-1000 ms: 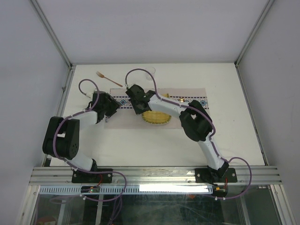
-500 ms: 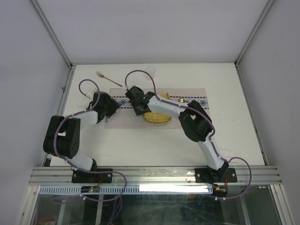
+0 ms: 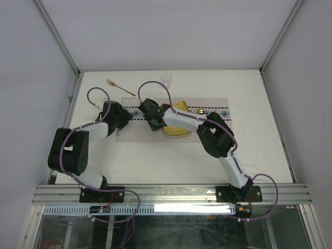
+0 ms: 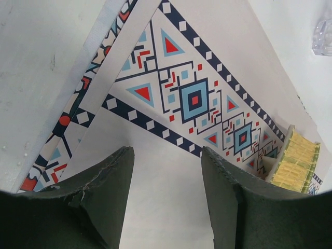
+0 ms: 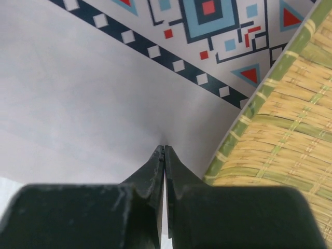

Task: Set the dinner table for one person
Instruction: Adjust the plate on the napkin.

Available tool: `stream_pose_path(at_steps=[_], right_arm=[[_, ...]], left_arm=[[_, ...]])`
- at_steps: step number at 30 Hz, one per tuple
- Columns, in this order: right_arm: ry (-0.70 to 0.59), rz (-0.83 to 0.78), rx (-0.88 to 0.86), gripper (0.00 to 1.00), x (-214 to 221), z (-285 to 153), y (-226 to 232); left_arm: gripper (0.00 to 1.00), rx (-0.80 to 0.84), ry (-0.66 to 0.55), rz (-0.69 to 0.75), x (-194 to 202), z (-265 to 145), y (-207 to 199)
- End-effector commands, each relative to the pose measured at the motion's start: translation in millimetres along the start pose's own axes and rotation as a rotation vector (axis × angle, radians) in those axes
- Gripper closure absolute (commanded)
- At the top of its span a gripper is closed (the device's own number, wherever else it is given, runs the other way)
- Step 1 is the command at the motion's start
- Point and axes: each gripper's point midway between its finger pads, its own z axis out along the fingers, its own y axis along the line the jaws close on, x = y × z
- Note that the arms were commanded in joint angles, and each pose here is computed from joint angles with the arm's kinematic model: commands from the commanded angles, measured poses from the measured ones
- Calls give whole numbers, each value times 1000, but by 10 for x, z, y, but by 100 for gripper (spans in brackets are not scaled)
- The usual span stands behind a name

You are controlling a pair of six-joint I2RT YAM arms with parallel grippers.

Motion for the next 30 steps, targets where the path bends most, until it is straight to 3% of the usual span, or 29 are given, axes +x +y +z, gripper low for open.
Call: stream_pose_path(at_steps=[1,6,9,14,17,18,20,25,30], right_arm=[[-113,-53,-82,98,-418,-376,346],[-270,-51,-149,98,-906,-917,569],[-353,-47,-83,98,-1152,-1238,380],[-331,-12,33,85,-1116,-1330,-282],[-340,12,108,61,-1012,-1321,-660],[-343,23,141,59,-975,-1318,-799],[-312,48,181,62,-843,-1247,-1064],[-229,114,234,82,-514,-1024,-1536],[-162,119,286,85,-260,-881,-1766]], left_arm=[[44,75,-78,17,-264,-79,-338],[44,84,-85,18,-316,-88,-409],[44,90,-84,19,-324,-90,-440],[44,112,-56,7,-269,-58,-485],[44,126,-55,12,-250,-58,-535],[44,129,-57,13,-253,-60,-554],[44,130,-54,17,-239,-44,-575],[44,153,-26,3,-138,33,-660],[44,166,8,1,-13,135,-721]])
